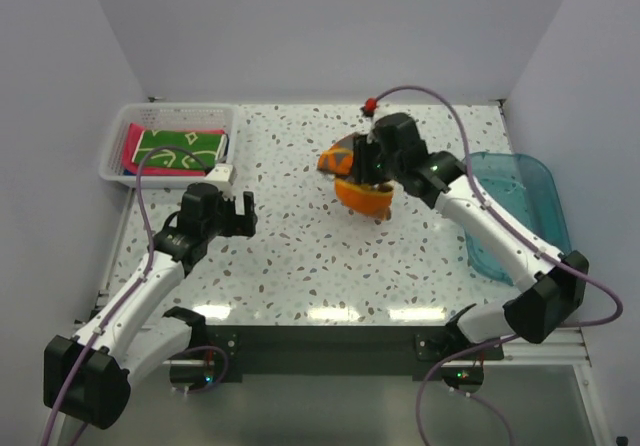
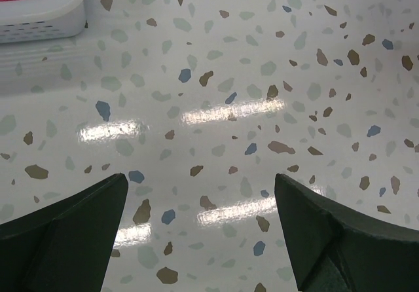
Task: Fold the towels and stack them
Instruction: Move the towel to the center of the board
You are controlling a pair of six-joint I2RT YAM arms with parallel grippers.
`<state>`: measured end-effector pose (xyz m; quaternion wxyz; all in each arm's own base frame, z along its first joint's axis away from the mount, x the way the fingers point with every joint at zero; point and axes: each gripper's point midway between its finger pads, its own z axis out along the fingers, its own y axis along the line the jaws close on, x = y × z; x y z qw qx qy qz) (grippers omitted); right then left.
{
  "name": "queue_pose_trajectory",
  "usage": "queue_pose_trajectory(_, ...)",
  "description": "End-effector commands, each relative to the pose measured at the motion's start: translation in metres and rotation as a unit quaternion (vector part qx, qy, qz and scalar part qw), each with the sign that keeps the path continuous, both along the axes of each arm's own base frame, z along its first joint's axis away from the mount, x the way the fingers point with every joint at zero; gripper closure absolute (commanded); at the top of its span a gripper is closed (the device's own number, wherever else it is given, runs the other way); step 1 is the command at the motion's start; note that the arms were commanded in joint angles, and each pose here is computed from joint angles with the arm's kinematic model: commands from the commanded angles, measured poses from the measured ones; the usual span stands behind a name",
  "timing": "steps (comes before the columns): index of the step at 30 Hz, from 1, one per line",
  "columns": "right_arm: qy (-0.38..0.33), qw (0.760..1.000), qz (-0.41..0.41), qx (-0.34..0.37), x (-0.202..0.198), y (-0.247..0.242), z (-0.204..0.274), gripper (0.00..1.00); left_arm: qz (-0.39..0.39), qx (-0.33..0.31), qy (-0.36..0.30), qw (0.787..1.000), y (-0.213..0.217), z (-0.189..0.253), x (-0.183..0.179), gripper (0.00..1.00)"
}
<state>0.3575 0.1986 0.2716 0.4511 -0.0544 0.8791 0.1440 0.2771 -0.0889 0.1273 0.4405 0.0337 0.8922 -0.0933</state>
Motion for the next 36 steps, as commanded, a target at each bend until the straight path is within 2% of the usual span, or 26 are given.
queue_pose_trajectory(1,0.082,0.988,0.131,-0.018,-0.071,0.049,-0.049,0.55,0.013,-0.015,-0.032,0.999,-0.001,0.017,0.009,0.0)
queue_pose_trajectory(4,0.136,0.972,0.184,-0.052,-0.112,0.064,-0.101,0.31,0.012,-0.017,-0.028,0.999,-0.002,0.016,0.009,0.0)
queue_pose_trajectory(7,0.144,0.969,0.188,-0.07,-0.122,0.057,-0.116,0.28,0.008,-0.021,-0.023,0.999,-0.004,0.014,0.008,0.0)
queue_pose_trajectory(11,0.112,0.977,0.144,-0.114,-0.105,0.036,-0.122,0.3,-0.003,-0.029,-0.008,1.0,-0.01,0.006,0.008,0.0)
queue_pose_trajectory(16,0.126,0.973,0.134,-0.143,-0.094,0.029,-0.151,0.37,-0.039,-0.076,0.021,0.996,-0.037,0.006,0.006,0.0)
queue_pose_trajectory(22,0.161,0.974,0.112,-0.111,-0.085,0.015,-0.185,0.44,-0.053,-0.089,0.031,0.994,-0.075,0.018,0.008,0.02)
queue_pose_trajectory(28,0.171,0.976,0.106,-0.078,-0.081,0.012,-0.204,0.46,0.014,-0.079,0.065,0.995,-0.077,-0.013,0.012,0.04)
queue_pose_trajectory(36,0.183,0.975,0.099,-0.075,-0.077,0.017,-0.222,0.46,0.005,-0.054,0.077,0.996,-0.106,-0.032,0.027,0.06)
